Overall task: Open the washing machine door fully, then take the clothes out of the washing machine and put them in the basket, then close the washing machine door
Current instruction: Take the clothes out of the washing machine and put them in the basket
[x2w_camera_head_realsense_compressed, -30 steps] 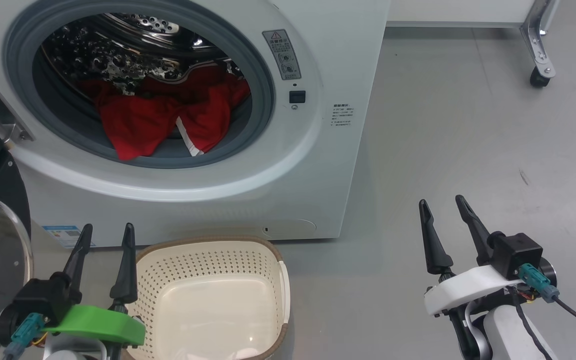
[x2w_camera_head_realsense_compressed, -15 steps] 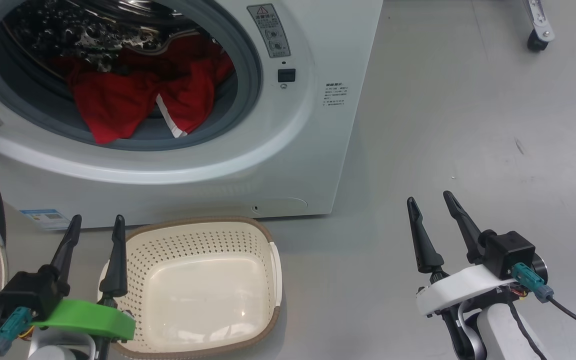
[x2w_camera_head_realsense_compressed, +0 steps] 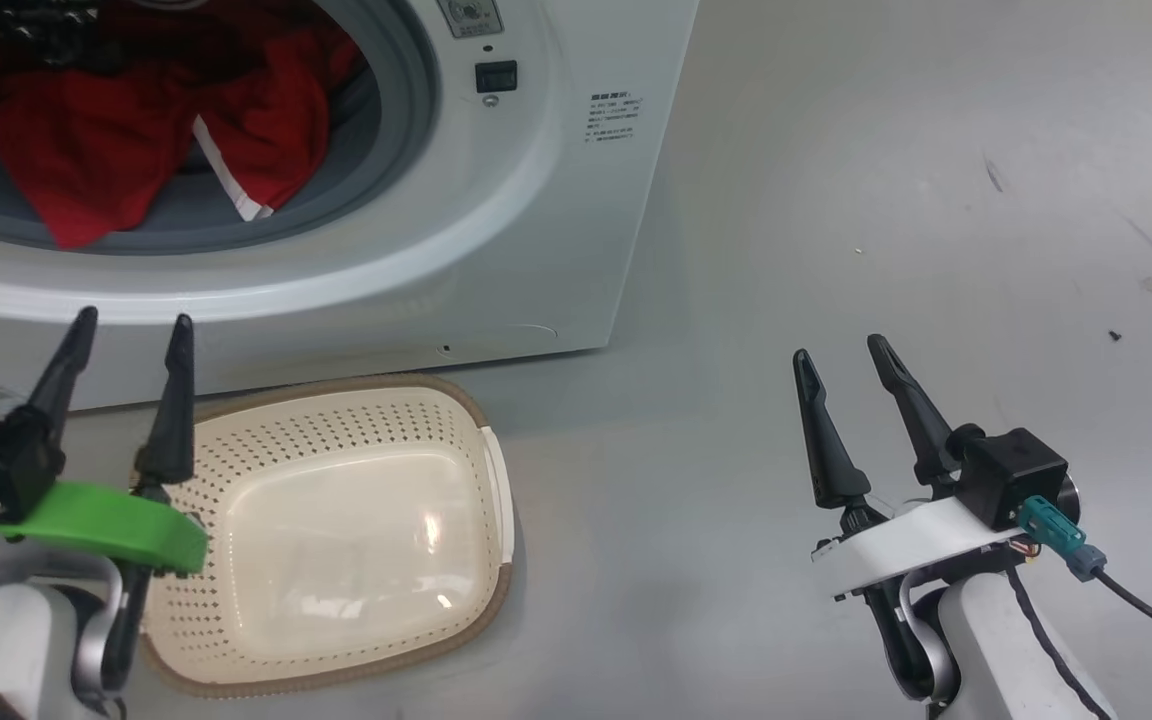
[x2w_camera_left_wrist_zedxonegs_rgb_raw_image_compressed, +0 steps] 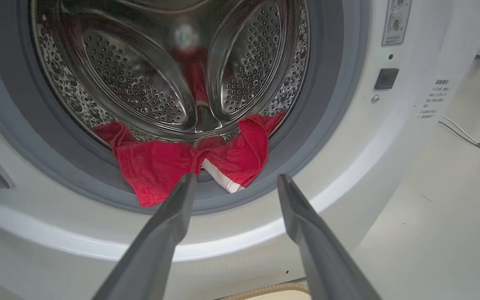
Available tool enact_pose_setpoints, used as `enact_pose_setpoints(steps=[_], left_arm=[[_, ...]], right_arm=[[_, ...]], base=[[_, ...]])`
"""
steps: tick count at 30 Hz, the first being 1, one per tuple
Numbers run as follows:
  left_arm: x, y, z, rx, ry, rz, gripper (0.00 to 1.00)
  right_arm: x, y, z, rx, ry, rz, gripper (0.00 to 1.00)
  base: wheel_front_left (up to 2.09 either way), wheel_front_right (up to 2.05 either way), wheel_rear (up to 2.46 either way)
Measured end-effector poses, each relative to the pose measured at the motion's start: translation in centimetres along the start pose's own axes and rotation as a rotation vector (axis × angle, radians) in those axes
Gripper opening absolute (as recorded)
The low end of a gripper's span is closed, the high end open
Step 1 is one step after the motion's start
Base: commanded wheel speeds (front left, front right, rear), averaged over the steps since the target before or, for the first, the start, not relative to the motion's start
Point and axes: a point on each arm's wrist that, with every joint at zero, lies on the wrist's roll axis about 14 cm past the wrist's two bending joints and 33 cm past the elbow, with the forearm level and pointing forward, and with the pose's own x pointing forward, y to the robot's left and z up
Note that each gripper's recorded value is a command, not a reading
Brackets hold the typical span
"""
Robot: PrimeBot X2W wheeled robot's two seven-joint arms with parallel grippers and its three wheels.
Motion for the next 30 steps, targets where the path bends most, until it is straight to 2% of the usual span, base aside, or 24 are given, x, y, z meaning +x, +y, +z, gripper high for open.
enact_pose_setpoints(steps=[9, 15, 20, 30], left_arm=[[6.2, 1.1, 0.0, 0.052, 0.036, -0.021, 1.00], [9.3, 1.9, -2.4, 0.089, 0.127, -0.015, 1.00], [11.3, 2.3, -4.4, 0.116, 0.199, -0.017, 1.00], [13.3, 3.7, -8.2, 0.143, 0.351, 0.007, 1.00]], right_arm=[[1.3, -1.6, -0.2, 0.013, 0.001, -0.041, 1.00], [1.5, -2.8, -0.5, 0.008, 0.012, -0.073, 1.00], [1.1, -4.1, -1.3, -0.004, 0.037, -0.121, 1.00], [1.1, -4.9, -1.8, -0.015, 0.057, -0.148, 1.00]], base=[[0.00, 0.00, 0.00], [0.00, 0.00, 0.00], [0.00, 0.00, 0.00], [0.00, 0.00, 0.00]])
